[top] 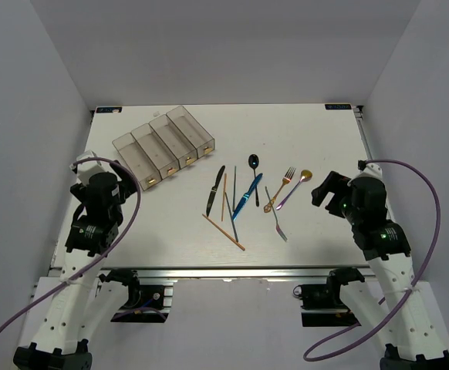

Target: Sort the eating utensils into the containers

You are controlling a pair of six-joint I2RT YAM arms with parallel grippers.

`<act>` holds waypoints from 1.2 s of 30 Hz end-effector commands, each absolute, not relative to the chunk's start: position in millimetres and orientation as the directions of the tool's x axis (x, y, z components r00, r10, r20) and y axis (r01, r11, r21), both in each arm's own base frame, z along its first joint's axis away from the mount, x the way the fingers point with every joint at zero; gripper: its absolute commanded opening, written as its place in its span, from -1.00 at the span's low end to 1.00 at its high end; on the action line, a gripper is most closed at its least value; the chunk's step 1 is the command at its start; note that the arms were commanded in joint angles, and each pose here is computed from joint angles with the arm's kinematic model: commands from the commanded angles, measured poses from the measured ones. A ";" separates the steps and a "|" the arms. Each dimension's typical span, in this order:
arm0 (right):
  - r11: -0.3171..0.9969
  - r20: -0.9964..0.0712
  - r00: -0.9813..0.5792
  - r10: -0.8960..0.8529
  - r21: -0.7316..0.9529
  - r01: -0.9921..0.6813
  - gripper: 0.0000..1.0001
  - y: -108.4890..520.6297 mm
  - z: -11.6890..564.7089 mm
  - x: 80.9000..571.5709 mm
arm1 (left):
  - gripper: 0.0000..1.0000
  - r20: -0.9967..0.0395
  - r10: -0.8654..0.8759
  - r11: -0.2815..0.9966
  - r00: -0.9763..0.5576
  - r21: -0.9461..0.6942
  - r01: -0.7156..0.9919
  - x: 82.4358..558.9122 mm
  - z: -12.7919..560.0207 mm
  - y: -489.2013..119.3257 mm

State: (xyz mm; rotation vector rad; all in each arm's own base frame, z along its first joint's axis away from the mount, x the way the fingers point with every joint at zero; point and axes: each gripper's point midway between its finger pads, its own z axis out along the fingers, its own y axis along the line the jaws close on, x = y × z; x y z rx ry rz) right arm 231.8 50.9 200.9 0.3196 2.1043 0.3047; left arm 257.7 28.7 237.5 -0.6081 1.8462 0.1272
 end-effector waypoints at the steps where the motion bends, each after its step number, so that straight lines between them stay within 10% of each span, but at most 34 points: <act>1: 0.924 -0.793 -0.483 0.371 0.368 0.104 0.79 54.3 204.1 242.4 | 0.96 -0.909 -0.352 0.867 -0.222 -0.227 -0.443 260.6 244.3 24.8; 13: 0.914 -0.800 -0.465 0.379 0.401 0.056 0.79 61.7 207.1 240.7 | 0.96 -0.856 -0.368 0.924 -0.362 -0.293 -0.247 293.7 233.8 -26.4; 20: 0.941 -0.818 -0.472 0.328 0.330 0.081 0.79 49.9 207.7 236.6 | 0.96 -0.803 -0.277 0.946 -0.528 -0.324 -0.005 335.3 227.5 -164.6; 31: 0.928 -0.806 -0.504 0.311 0.371 -0.021 0.79 69.7 201.7 235.5 | 0.83 -0.743 0.287 0.882 -0.605 -0.042 0.470 362.6 135.3 -326.9; 36: 0.931 -0.817 -0.488 0.307 0.364 -0.024 0.79 68.1 204.4 236.1 | 0.45 -0.732 0.382 0.822 -0.563 -0.008 0.569 370.7 105.4 -353.3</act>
